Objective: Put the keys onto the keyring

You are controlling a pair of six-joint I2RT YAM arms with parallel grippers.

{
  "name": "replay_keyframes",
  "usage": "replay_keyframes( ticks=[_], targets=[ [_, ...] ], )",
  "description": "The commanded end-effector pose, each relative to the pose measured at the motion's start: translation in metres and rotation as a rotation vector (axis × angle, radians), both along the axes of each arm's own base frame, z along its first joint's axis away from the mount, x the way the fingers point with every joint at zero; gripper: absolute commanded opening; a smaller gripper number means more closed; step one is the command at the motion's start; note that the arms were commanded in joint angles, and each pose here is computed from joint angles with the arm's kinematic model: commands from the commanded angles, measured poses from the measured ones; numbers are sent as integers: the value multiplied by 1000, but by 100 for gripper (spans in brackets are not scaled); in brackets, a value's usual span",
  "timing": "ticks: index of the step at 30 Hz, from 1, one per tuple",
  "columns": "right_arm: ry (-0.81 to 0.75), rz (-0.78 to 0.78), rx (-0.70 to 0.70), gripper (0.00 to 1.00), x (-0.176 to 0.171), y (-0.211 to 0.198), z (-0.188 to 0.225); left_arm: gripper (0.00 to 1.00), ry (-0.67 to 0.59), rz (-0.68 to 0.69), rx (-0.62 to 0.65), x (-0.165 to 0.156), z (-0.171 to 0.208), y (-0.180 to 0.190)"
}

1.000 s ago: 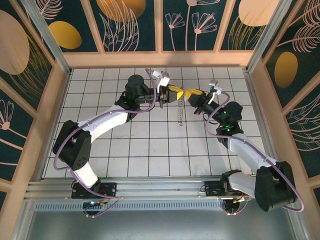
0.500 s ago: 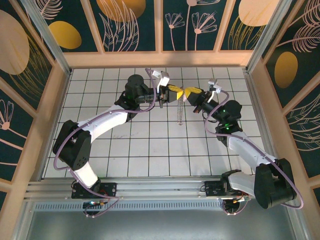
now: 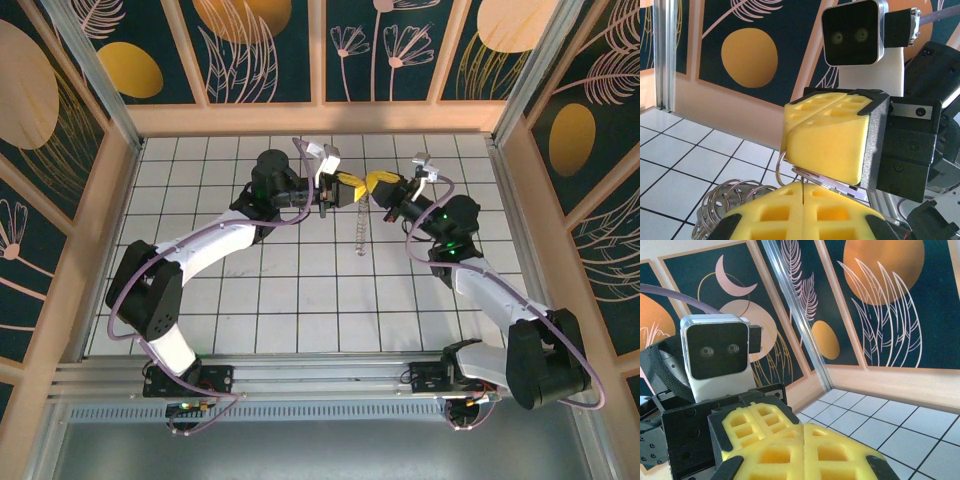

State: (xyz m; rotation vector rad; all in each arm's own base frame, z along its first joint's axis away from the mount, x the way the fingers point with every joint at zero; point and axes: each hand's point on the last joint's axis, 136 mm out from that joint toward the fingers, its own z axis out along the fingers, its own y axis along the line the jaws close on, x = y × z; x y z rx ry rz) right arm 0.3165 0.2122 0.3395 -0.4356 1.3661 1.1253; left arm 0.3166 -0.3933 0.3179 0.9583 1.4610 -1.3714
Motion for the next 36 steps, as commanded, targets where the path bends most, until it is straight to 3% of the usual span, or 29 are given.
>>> replay_keyframes(
  ticks=[1,17,36],
  targets=[
    [-41,-7,-5,0,-4,0,5,0,-89,-17,-52,-7,28,-2],
    [-35,-101,13,0,-9,-26,3,0,-94,3,-60,-5,30,0],
    [-58,-56,56,0,-27,-25,15,0,-95,3,-71,-5,32,0]
  ],
)
